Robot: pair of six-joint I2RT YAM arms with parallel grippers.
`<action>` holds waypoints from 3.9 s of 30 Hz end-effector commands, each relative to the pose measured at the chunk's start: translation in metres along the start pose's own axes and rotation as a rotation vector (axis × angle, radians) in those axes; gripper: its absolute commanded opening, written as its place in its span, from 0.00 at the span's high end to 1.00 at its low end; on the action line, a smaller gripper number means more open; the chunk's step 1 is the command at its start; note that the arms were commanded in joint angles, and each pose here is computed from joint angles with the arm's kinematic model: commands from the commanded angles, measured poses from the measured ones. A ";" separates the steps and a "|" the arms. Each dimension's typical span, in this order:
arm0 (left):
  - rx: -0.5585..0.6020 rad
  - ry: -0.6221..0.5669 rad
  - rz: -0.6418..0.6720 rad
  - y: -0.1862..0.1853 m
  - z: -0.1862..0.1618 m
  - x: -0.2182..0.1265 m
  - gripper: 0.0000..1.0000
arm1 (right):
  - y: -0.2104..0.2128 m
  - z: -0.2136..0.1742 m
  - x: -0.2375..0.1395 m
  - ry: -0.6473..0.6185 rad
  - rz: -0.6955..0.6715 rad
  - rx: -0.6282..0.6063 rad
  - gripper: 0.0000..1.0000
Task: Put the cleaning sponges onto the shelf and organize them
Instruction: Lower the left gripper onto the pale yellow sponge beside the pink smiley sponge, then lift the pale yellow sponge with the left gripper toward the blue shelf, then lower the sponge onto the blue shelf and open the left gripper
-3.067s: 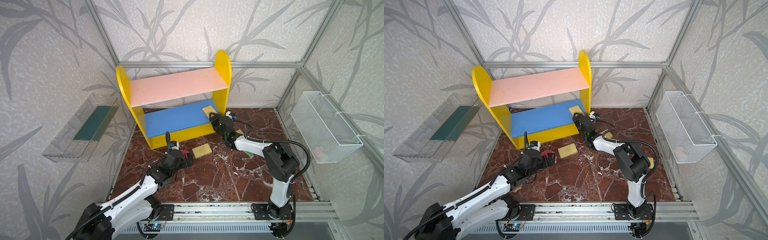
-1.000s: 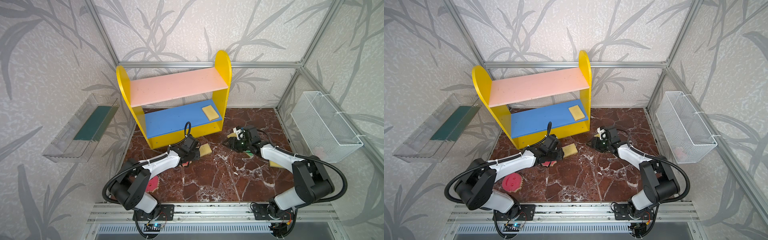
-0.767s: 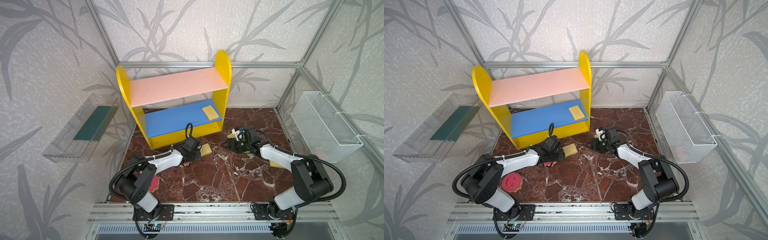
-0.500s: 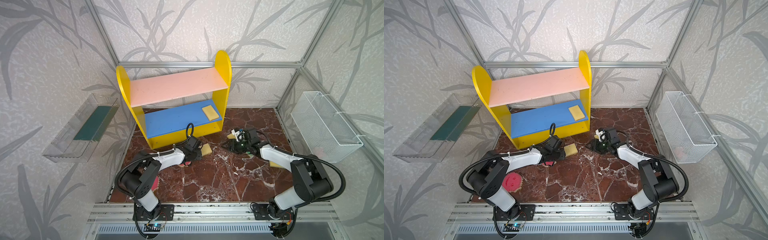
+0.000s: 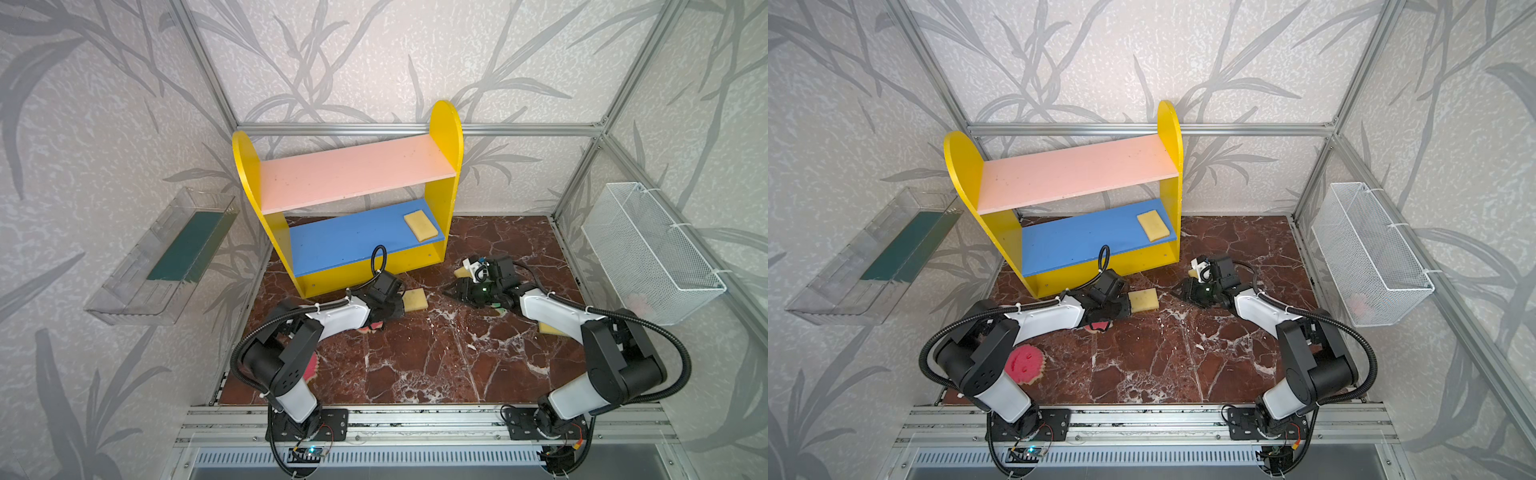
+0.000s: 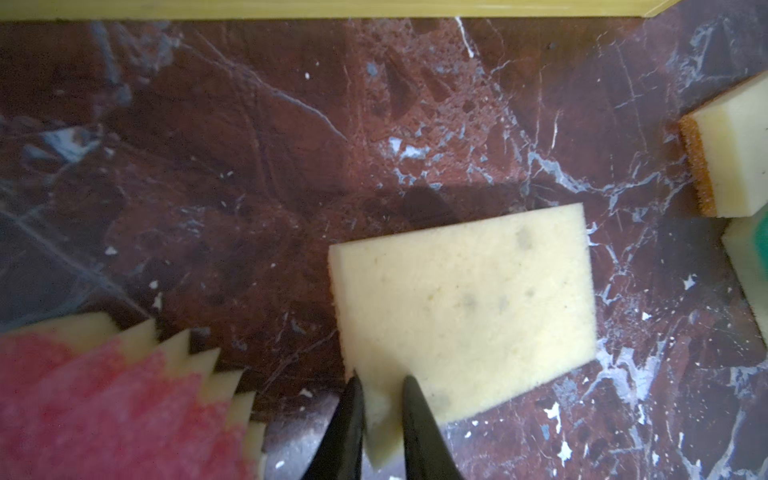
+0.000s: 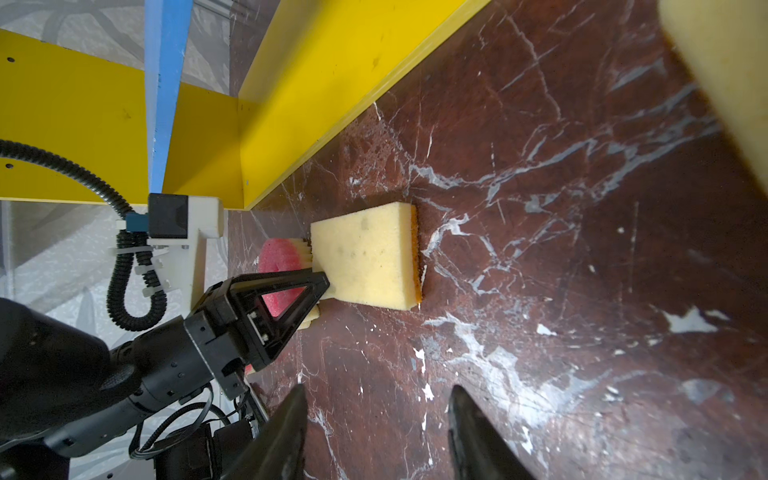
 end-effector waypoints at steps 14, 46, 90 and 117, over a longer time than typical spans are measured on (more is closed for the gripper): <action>-0.029 -0.204 -0.011 -0.002 0.025 -0.088 0.86 | 0.010 0.002 -0.024 -0.054 0.015 -0.031 0.46; -0.283 -0.507 0.142 0.029 0.167 -0.093 0.87 | 0.013 0.002 -0.030 -0.073 0.023 -0.047 0.47; -0.246 -0.468 0.036 -0.010 0.149 -0.068 0.57 | 0.009 0.001 -0.026 -0.065 0.027 -0.035 0.44; -0.012 -0.482 0.015 -0.023 0.127 -0.118 0.26 | 0.012 0.001 -0.027 -0.057 0.041 -0.034 0.45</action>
Point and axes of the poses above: each gripper's point midway between its finger pads, its own x axis out along the fingers, its own y axis along the line the jaws close on, z = x × y, the point moved 8 cm from there along -x, back along the fingers, and after that the axes turned 11 degrees about x, right-handed, at the moved point
